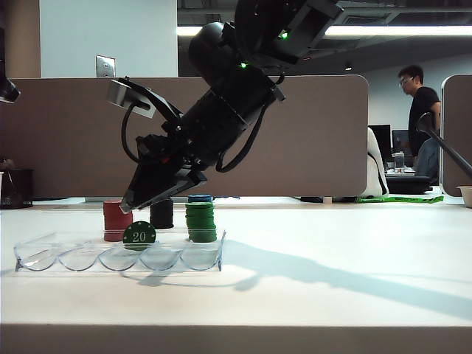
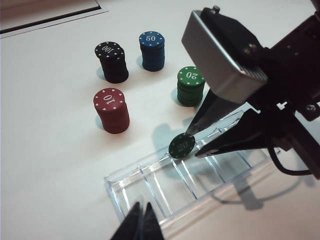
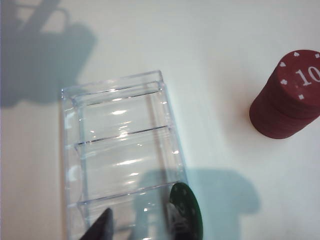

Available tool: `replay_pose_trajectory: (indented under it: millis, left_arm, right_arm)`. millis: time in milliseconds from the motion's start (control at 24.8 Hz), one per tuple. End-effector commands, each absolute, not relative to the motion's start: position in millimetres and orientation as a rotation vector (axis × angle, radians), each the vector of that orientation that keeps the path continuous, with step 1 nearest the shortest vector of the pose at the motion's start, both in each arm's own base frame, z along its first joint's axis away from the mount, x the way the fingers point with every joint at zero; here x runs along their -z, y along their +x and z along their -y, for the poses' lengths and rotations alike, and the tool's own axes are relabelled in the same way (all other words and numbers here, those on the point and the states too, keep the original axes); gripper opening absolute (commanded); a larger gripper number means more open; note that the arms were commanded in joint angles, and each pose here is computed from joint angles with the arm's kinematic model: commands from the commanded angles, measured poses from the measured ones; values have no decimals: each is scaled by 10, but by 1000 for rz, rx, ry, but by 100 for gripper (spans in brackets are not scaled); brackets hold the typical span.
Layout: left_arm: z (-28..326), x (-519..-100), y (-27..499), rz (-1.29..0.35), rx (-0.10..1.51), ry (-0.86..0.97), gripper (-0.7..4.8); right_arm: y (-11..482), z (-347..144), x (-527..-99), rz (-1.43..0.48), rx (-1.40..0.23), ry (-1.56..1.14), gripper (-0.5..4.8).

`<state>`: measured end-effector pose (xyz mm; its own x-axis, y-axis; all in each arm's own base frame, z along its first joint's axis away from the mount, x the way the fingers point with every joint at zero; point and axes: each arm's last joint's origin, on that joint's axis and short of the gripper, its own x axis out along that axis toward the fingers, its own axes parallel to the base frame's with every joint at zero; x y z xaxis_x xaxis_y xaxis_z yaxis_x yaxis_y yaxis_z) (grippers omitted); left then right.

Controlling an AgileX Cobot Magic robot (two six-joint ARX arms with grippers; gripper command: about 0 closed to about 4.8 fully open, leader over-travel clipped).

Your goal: Pick up the chip in the box and place it on the pile of chips with the same color.

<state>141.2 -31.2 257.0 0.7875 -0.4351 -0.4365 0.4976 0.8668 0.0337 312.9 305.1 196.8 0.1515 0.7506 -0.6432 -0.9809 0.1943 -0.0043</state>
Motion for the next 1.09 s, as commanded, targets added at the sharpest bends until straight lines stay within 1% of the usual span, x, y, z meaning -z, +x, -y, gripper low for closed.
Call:
replay_pose_trajectory:
  millis: [40, 444, 969, 1010, 1091]
  left_arm:
    - [309, -2587, 1414, -420, 508, 157, -6]
    - [309, -2585, 1413, -422, 508, 157, -6]
    - [309, -2585, 1413, -422, 508, 157, -6]
    - [309, -2585, 1413, -421, 508, 157, -6]
    - [309, -2585, 1413, -422, 508, 157, -6]
  right_arm:
    - [3154, -3065, -1979, -549, -1307, -484, 148]
    - [3228, -3037, -1911, -549, -1274, -489, 148]
    - [3261, -3056, -1838, -542, -1275, -485, 147]
    - [3261, -3056, -1838, -542, -1275, -485, 143]
    - [3261, -3056, -1836, -543, -1275, -485, 113]
